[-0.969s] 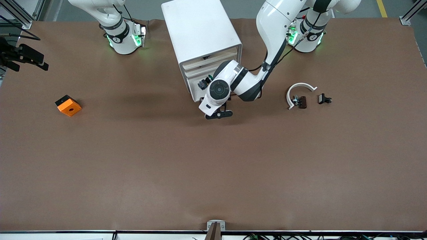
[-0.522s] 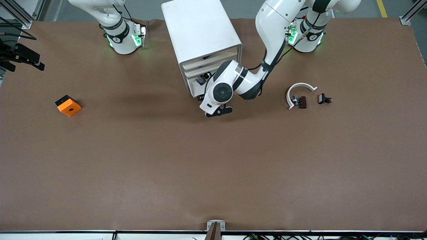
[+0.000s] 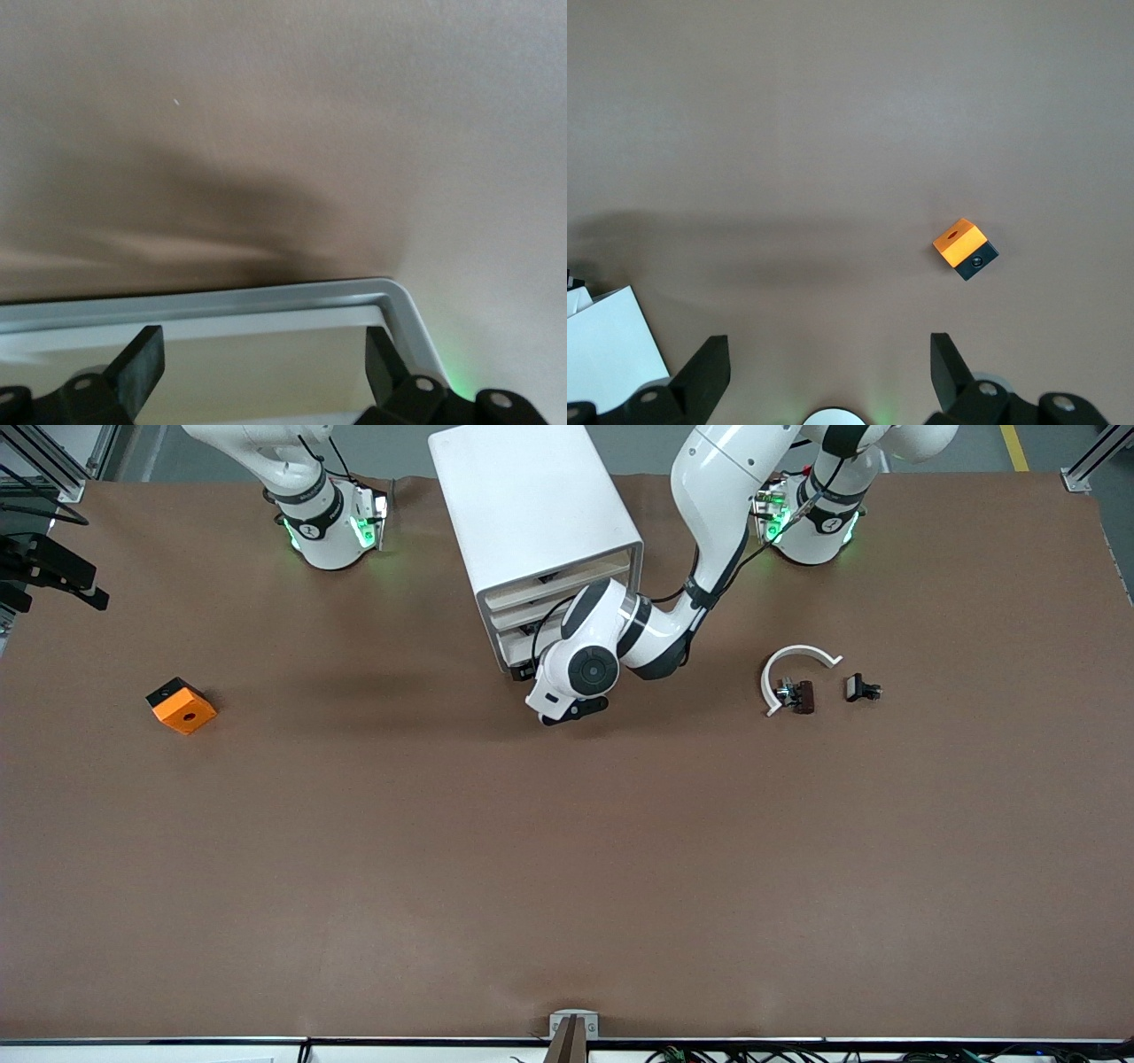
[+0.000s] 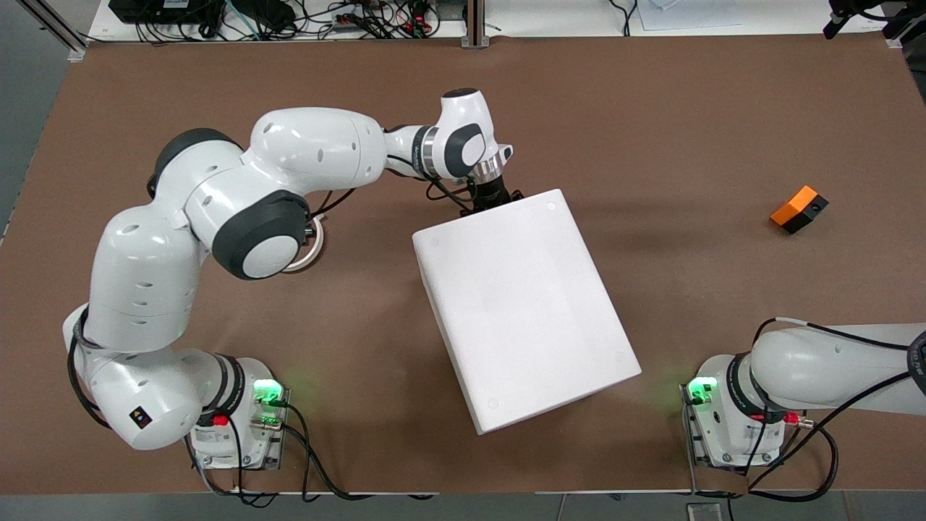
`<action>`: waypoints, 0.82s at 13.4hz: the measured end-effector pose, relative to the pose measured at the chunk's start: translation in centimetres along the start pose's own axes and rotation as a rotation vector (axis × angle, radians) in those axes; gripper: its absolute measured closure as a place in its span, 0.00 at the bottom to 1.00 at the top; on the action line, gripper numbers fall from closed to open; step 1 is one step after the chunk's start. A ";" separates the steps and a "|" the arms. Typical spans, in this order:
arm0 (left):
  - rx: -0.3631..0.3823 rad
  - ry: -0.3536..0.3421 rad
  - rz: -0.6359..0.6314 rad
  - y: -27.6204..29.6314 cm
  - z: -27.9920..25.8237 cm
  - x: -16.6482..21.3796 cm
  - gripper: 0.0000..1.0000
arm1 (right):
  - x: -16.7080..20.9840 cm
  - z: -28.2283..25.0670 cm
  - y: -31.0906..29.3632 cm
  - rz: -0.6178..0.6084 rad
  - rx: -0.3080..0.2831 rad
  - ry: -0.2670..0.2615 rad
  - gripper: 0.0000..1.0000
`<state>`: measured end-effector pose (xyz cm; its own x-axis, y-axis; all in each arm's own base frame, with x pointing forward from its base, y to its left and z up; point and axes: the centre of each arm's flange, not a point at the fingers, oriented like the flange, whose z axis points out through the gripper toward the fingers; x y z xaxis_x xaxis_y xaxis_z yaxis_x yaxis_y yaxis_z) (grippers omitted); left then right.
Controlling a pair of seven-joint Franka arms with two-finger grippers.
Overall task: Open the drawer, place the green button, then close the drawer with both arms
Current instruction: 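Push the drawer shut into the cabinet with the left gripper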
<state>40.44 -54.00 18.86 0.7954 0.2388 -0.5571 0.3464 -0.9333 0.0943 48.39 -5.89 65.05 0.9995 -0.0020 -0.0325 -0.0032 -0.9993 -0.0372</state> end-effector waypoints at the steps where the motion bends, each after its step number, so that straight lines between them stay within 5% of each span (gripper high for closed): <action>1: -0.010 -0.012 -0.012 0.0 0.1 0.0 0.00 | 0.0 0.0 0.0 0.000 0.000 0.001 0.00; 11: -0.066 -0.124 -0.110 -0.6 2.4 -0.2 0.00 | 0.1 0.1 0.1 0.001 -0.001 0.008 0.00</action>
<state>38.87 -54.15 16.98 0.6848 0.2994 -0.6644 0.4628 -0.8830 0.0790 48.53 -5.96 64.91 0.9997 -0.0029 -0.0242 -0.0037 -0.9993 -0.0363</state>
